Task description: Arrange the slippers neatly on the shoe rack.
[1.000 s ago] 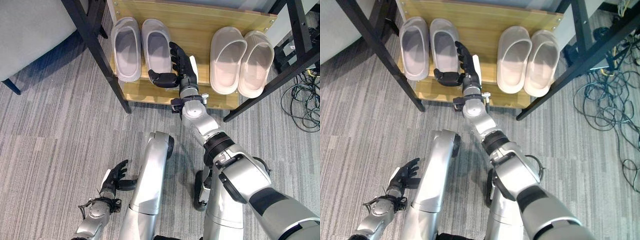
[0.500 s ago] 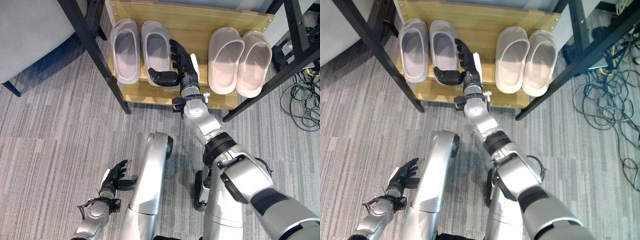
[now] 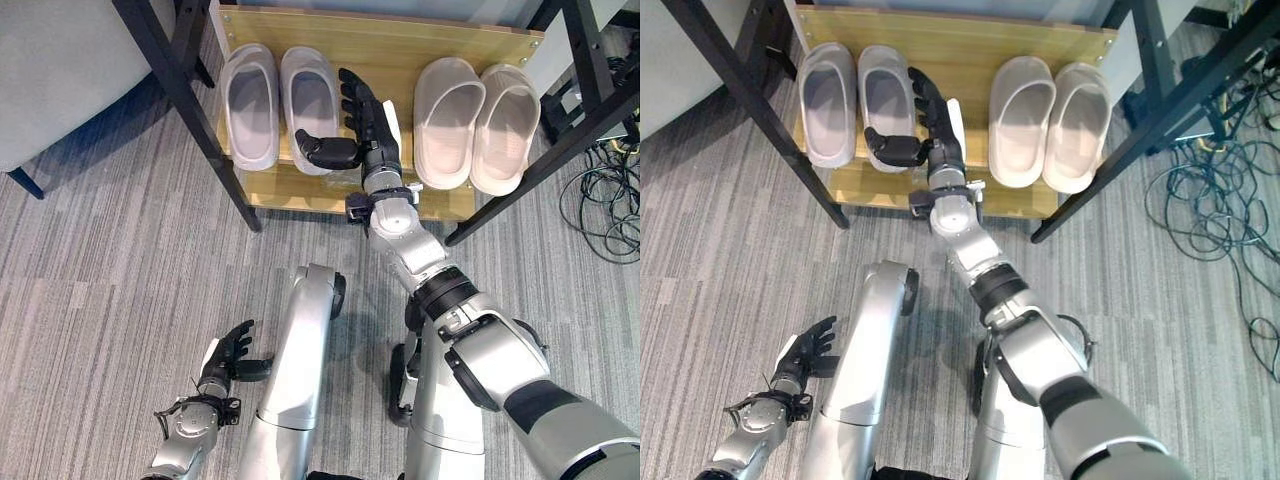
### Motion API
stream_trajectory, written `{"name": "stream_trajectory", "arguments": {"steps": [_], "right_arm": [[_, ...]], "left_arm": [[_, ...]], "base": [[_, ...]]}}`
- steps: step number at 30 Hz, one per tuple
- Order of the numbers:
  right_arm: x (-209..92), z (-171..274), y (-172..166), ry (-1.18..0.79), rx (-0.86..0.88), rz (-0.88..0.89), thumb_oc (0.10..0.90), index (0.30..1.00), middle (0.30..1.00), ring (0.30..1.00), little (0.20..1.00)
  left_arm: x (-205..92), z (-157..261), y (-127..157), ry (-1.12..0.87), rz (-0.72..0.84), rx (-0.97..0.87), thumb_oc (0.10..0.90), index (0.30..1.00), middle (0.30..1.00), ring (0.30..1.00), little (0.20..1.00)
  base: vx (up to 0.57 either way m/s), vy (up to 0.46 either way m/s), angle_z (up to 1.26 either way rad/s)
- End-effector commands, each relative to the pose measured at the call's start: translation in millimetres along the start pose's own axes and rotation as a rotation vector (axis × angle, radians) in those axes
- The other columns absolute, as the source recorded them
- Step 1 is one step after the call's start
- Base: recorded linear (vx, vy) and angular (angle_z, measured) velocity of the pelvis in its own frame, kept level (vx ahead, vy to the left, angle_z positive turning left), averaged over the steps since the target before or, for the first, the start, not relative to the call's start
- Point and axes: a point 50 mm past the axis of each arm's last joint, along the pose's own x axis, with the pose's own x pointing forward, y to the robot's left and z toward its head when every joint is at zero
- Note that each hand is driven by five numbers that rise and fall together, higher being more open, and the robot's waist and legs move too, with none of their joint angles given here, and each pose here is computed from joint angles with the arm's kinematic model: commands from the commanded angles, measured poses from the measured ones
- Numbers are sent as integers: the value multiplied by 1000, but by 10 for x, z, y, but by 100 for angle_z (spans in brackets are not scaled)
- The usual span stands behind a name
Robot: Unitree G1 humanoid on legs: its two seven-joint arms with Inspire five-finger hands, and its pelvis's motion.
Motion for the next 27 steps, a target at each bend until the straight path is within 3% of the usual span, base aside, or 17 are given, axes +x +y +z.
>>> {"name": "stream_trajectory", "arguments": {"steps": [1, 16, 22, 27], "right_arm": [[-39, 652, 263, -295, 88, 92, 800, 900, 900, 900, 900], [-160, 592, 585, -260, 148, 195, 800, 900, 900, 900, 900], [-151, 639, 217, -351, 12, 101, 800, 900, 900, 900, 900], [-324, 554, -49, -393, -25, 63, 800, 900, 900, 900, 900]], "left_arm": [[-41, 98, -186, -86, -68, 27, 800, 900, 900, 900, 900], [-41, 127, -218, -99, -73, 23, 800, 900, 900, 900, 900], [-59, 93, -149, -87, -35, 4, 800, 900, 900, 900, 900], [-84, 80, -94, -84, -9, -10, 800, 900, 900, 900, 900]], "base": [[0, 0, 0], [0, 0, 0], [0, 0, 0], [1, -10, -1]]}}
